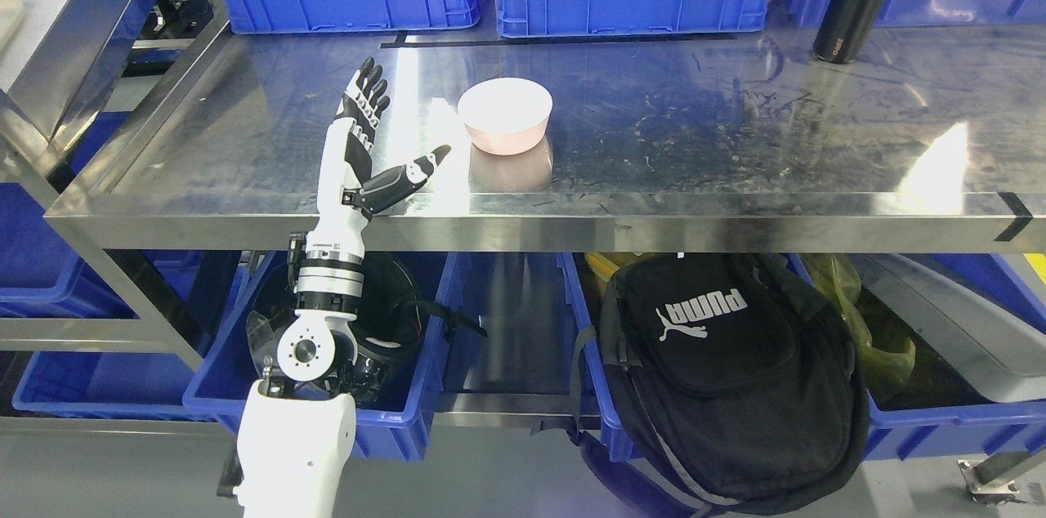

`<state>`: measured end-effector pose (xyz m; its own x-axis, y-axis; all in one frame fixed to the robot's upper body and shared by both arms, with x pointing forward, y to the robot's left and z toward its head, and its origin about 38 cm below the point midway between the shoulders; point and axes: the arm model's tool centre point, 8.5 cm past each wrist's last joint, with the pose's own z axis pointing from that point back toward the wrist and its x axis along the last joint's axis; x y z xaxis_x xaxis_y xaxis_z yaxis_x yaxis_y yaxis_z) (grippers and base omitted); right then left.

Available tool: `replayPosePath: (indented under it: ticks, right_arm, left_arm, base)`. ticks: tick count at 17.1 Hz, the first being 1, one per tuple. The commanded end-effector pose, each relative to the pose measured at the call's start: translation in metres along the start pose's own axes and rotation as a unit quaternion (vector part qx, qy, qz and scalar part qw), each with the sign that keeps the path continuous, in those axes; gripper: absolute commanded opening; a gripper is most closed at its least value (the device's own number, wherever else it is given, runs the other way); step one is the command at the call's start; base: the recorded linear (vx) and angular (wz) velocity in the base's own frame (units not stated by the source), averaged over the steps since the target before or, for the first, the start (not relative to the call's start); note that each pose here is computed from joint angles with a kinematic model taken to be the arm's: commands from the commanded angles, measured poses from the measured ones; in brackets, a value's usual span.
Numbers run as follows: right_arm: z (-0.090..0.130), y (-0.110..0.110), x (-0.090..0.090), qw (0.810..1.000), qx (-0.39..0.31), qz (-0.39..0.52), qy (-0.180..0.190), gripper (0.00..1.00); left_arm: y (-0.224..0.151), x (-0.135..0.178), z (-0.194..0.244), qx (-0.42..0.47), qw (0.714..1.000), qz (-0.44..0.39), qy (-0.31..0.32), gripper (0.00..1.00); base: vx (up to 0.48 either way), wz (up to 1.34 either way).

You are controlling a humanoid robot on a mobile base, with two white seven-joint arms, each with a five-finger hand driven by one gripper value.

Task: Stack pink IKEA bowl on shelf middle layer
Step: 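Swing the left hand across the shelf toward the pink bowl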

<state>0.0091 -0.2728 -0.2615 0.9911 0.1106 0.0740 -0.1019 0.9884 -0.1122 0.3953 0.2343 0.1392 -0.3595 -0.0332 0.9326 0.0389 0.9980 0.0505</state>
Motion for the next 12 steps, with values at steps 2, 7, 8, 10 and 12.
replayPosePath:
  ticks: [2,7,8,10,12]
  right_arm:
    - [0.000,-0.010,-0.010,1.000,-0.008,0.001,0.004,1.00]
    - [0.000,-0.010,-0.010,1.000,-0.008,0.001,0.004,1.00]
    - [0.000,-0.010,-0.010,1.000,-0.008,0.001,0.004,1.00]
    - [0.000,-0.010,-0.010,1.000,-0.008,0.001,0.004,1.00]
    - [0.000,-0.010,-0.010,1.000,-0.008,0.001,0.004,1.00]
  left_arm:
    - [0.026,0.006,0.006,0.025,0.999,-0.017,-0.014,1.00]
    - [0.088,0.047,-0.017,-0.044,0.987,-0.136,-0.070,1.00]
    - [0.101,0.054,-0.020,-0.062,0.982,-0.167,-0.068,1.00]
    - [0.129,0.074,-0.033,-0.097,0.956,-0.271,-0.053,0.99]
    - [0.121,0.083,-0.046,-0.151,0.926,-0.342,-0.052,0.99]
  base:
    - [-0.016,-0.01]
    - [-0.014,0.02]
    - [0.012,0.04]
    - [0.018,-0.02]
    - [0.010,-0.07]
